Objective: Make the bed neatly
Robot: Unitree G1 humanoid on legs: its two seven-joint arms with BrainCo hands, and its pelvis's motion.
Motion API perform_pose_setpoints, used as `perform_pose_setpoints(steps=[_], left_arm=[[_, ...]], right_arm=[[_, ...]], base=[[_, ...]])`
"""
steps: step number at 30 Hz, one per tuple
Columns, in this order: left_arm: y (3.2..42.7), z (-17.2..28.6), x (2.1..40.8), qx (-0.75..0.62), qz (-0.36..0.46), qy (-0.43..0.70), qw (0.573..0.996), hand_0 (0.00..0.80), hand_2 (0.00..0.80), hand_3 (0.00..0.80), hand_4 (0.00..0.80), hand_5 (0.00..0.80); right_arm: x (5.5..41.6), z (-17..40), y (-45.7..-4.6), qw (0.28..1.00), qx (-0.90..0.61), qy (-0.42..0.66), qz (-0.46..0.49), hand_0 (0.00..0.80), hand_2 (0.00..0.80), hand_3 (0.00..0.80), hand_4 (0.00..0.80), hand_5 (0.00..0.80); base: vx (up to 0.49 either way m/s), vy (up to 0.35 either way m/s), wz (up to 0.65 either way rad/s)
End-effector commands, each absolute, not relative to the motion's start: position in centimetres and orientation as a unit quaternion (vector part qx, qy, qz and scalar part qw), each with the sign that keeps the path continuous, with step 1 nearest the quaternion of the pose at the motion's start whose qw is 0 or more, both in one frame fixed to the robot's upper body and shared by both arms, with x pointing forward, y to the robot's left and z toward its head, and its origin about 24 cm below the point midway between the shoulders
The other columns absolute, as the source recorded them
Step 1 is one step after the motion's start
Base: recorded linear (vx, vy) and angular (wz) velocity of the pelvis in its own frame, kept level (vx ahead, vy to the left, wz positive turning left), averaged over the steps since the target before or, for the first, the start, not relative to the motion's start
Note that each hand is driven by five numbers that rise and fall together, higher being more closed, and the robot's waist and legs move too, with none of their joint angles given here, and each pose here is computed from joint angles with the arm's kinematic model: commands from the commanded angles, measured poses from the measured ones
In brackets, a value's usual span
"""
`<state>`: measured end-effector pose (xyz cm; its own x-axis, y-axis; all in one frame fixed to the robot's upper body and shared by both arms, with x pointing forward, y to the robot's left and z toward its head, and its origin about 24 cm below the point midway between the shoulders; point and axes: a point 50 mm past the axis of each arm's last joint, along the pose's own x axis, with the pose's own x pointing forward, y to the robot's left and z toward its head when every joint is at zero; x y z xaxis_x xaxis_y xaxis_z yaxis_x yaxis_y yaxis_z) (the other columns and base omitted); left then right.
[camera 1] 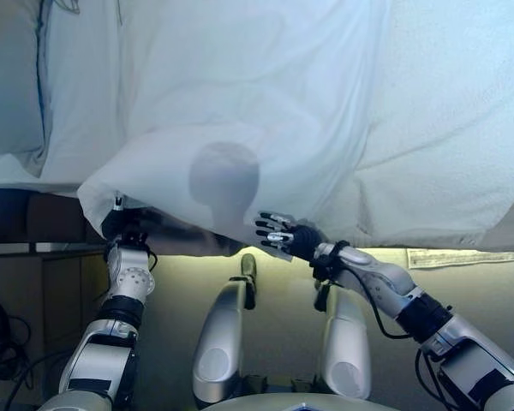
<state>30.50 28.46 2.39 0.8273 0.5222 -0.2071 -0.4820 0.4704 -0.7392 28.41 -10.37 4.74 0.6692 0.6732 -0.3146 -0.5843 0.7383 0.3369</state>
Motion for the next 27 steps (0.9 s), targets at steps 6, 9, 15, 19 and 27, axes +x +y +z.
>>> perform_pose_setpoints(steps=[6, 9, 15, 19, 27], left_arm=[[34.5, -1.6, 24.1, -0.474, 0.438, -0.056, 0.762, 0.0, 0.0, 0.0, 0.0, 0.0], [34.1, -3.3, 22.6, -0.489, 0.451, -0.042, 0.746, 0.0, 0.0, 0.0, 0.0, 0.0], [32.9, -6.1, 20.1, -0.522, 0.461, -0.031, 0.717, 0.0, 0.0, 0.0, 0.0, 0.0], [32.1, -7.3, 19.1, -0.527, 0.478, -0.015, 0.702, 0.0, 0.0, 0.0, 0.0, 0.0], [31.9, -9.7, 15.7, -0.518, 0.532, 0.03, 0.668, 0.0, 0.0, 0.0, 0.0, 0.0]], right_arm=[[26.2, 4.8, -10.5, 0.898, 0.135, 0.198, 0.368, 0.0, 0.0, 0.0, 0.0, 0.0], [26.0, 5.0, -10.8, 0.9, 0.133, 0.198, 0.365, 0.0, 0.0, 0.0, 0.0, 0.0], [25.7, 5.3, -11.2, 0.904, 0.133, 0.19, 0.359, 0.0, 0.0, 0.0, 0.0, 0.0], [25.7, 5.7, -11.1, 0.906, 0.14, 0.18, 0.356, 0.0, 0.0, 0.0, 0.0, 0.0], [25.7, 5.6, -11.6, 0.907, 0.146, 0.178, 0.352, 0.0, 0.0, 0.0, 0.0, 0.0]], base=[[0.055, 0.06, 0.02], [0.03, 0.033, 0.08], [-0.007, -0.024, 0.04], [-0.03, -0.071, 0.05], [-0.009, -0.016, 0.05]])
